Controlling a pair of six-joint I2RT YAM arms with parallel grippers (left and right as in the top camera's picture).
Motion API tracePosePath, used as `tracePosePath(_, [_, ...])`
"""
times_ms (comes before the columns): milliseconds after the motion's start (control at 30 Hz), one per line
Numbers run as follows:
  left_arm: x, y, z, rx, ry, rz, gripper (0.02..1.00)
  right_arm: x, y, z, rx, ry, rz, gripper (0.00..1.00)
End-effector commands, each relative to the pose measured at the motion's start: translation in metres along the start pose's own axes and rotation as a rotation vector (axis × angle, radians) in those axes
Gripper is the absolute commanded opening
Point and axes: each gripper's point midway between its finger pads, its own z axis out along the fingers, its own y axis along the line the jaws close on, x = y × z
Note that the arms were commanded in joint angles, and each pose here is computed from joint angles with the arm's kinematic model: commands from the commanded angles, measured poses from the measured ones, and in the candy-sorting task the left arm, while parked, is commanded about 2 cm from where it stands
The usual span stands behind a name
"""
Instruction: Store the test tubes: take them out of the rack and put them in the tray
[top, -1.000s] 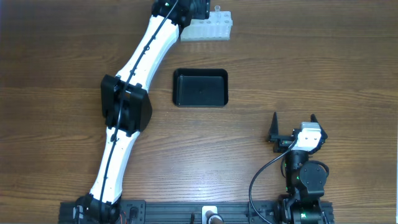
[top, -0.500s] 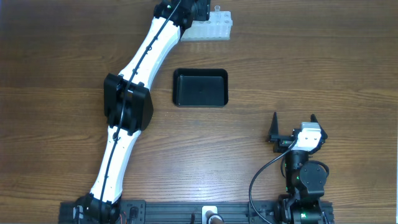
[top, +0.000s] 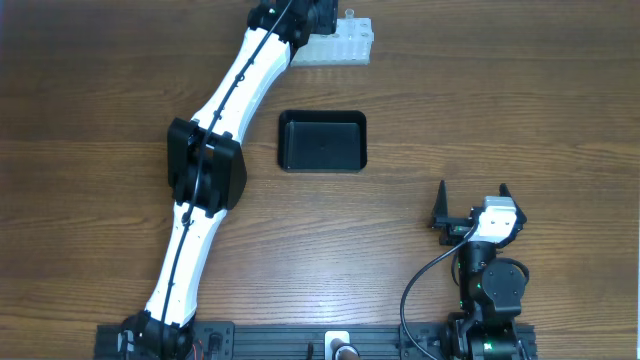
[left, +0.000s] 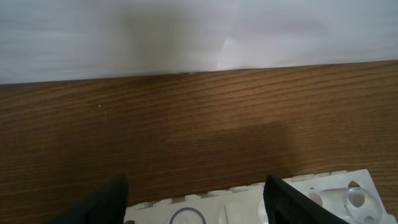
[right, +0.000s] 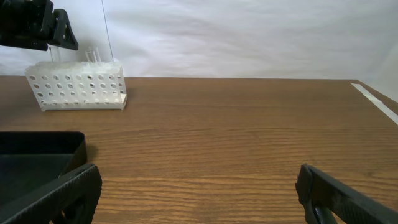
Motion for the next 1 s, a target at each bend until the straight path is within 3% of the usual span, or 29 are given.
tracePosePath(33, [0.0113, 0.0003, 0.0131, 0.004, 0.02, 0.012, 0.645, 0.0014, -0.0001, -0.0002, -0.002, 0.0, 0.002, 0.991])
tracePosePath(433, [0.0177, 0.0012, 0.0172, 0.0, 0.036, 0.014, 0.562, 0.0014, -0.0001, -0.0002, -0.002, 0.0, 0.002, 0.993])
tracePosePath(800, [0.0177, 0.0012, 0.0172, 0.0, 0.036, 0.014, 0.261, 0.0014, -0.0001, -0.0002, -0.002, 0.0, 0.002, 0.993])
tracePosePath(1000, [0.0175, 0.0012, 0.0171, 0.0, 0.036, 0.014, 0.191, 0.0014, -0.0001, -0.0002, -0.002, 0.0, 0.002, 0.991])
